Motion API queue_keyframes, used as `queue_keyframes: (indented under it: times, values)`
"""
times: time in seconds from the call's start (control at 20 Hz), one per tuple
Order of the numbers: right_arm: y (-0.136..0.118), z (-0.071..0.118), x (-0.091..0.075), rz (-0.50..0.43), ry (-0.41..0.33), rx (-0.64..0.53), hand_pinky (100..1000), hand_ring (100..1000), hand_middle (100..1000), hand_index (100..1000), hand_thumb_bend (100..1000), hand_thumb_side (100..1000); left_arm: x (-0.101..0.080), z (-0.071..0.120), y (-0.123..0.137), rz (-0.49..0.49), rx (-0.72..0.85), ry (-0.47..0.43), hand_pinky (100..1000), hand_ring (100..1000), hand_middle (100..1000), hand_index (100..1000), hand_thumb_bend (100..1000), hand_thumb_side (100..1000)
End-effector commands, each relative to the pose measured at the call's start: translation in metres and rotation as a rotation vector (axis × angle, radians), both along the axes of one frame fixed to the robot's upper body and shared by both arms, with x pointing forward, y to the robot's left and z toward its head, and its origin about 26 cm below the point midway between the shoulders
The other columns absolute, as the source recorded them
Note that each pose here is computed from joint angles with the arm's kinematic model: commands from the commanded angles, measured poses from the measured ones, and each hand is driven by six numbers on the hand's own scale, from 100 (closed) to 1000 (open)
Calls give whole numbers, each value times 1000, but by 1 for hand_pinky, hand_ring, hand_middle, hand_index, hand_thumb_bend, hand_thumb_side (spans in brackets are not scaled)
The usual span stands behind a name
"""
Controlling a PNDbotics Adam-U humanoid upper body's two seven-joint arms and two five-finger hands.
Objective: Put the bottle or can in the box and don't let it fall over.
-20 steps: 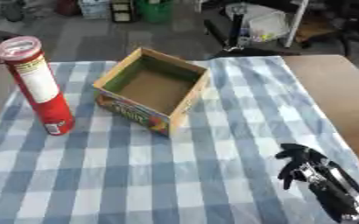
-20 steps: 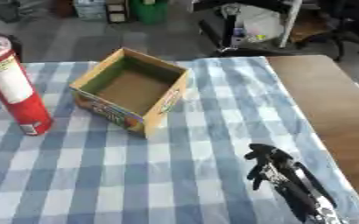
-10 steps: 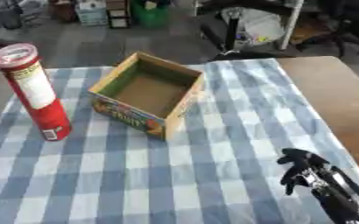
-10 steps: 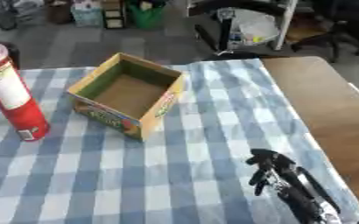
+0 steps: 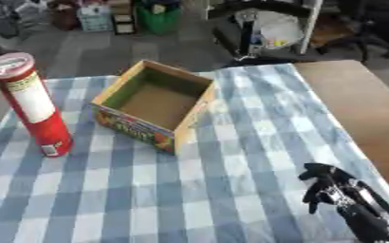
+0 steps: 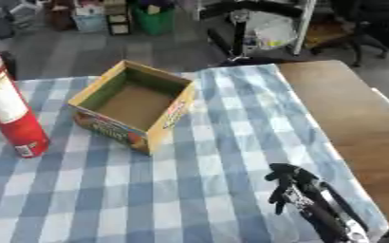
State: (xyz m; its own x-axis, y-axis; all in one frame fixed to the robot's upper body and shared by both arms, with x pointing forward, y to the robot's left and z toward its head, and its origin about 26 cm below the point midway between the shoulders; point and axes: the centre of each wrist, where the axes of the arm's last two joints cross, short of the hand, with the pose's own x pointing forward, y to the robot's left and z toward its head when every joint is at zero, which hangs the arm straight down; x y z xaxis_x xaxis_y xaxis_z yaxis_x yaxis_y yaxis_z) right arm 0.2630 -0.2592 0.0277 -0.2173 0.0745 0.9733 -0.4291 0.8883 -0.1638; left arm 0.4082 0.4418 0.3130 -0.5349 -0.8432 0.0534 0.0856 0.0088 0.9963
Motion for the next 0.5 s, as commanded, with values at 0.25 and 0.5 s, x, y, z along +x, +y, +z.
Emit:
queue_keyframes:
  times: [0.25, 0.5]
  values:
    - [-1, 6, 2, 16, -18, -3, 369, 494, 664, 811, 100, 607, 10, 1, 7, -192, 326, 162, 818, 892, 888, 930, 682, 659]
    - [0, 6, 2, 21, -18, -3, 370, 495, 664, 811, 100, 607, 17, -9, 9, -154, 317, 198, 779, 874, 874, 922, 681, 665]
